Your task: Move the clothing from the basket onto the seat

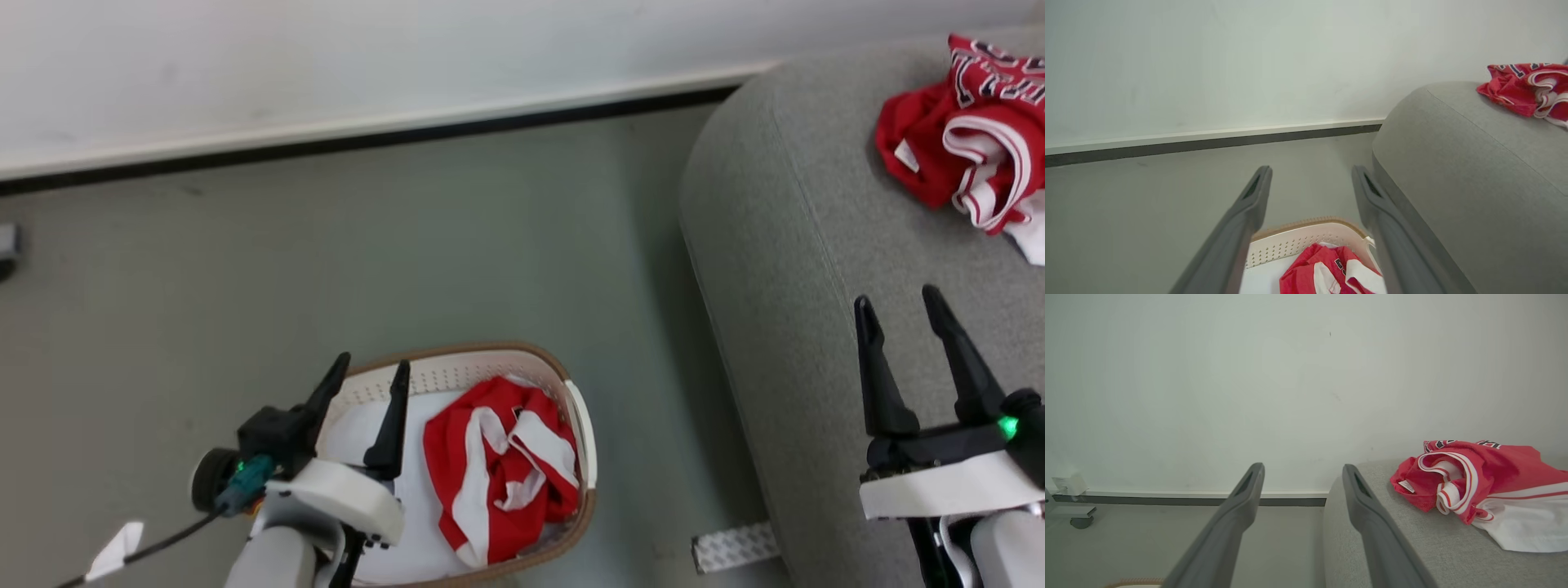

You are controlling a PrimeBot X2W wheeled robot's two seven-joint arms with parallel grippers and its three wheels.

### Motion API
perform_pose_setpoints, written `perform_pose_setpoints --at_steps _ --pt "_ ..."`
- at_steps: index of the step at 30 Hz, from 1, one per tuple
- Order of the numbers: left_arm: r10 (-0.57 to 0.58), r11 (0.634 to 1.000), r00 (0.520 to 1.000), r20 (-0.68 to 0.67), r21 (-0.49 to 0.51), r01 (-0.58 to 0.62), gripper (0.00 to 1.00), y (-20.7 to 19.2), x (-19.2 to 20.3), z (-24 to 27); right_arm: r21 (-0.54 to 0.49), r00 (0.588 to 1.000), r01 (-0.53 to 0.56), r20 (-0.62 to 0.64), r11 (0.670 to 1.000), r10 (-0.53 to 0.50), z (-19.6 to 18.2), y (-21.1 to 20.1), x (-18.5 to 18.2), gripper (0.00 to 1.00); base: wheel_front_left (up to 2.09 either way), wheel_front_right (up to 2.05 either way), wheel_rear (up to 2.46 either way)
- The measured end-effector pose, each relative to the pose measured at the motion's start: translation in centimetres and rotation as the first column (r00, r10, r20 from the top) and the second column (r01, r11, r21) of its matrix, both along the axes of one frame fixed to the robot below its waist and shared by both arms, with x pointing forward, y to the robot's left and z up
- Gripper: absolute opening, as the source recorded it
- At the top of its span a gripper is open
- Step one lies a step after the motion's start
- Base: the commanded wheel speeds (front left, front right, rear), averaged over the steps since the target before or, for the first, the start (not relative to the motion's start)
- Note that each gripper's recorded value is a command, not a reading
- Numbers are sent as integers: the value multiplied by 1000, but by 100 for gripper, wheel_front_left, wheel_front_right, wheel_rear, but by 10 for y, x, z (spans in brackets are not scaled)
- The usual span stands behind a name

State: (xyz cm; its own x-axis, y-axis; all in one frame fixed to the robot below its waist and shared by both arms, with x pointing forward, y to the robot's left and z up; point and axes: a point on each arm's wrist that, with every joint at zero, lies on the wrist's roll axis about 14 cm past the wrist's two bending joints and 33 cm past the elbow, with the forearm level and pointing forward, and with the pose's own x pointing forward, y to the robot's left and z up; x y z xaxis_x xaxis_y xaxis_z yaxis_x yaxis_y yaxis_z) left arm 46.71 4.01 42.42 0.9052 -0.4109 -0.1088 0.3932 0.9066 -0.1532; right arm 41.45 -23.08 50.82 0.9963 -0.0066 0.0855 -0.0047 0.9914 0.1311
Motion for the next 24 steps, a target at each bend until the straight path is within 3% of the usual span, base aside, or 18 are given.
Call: perform_pose_setpoints --at_steps 5,11,22,24 --pt "-103 993 987 -123 46 109 100 -27 8 -52 -9 999 31 -16 999 -31 -8 -10 15 100 0 0 0" --pt "-235 954 935 -266 120 274 100 -59 4 -109 -20 997 61 -40 998 -62 -20 -20 26 100 0 0 0" --pt "-313 869 778 -545 166 466 100 -82 -13 -207 -23 992 87 -85 996 -89 -47 -25 50 100 0 0 0" --pt "-306 867 751 -586 155 474 100 -83 -15 -223 -28 991 98 -94 995 -100 -52 -28 53 100 0 0 0"
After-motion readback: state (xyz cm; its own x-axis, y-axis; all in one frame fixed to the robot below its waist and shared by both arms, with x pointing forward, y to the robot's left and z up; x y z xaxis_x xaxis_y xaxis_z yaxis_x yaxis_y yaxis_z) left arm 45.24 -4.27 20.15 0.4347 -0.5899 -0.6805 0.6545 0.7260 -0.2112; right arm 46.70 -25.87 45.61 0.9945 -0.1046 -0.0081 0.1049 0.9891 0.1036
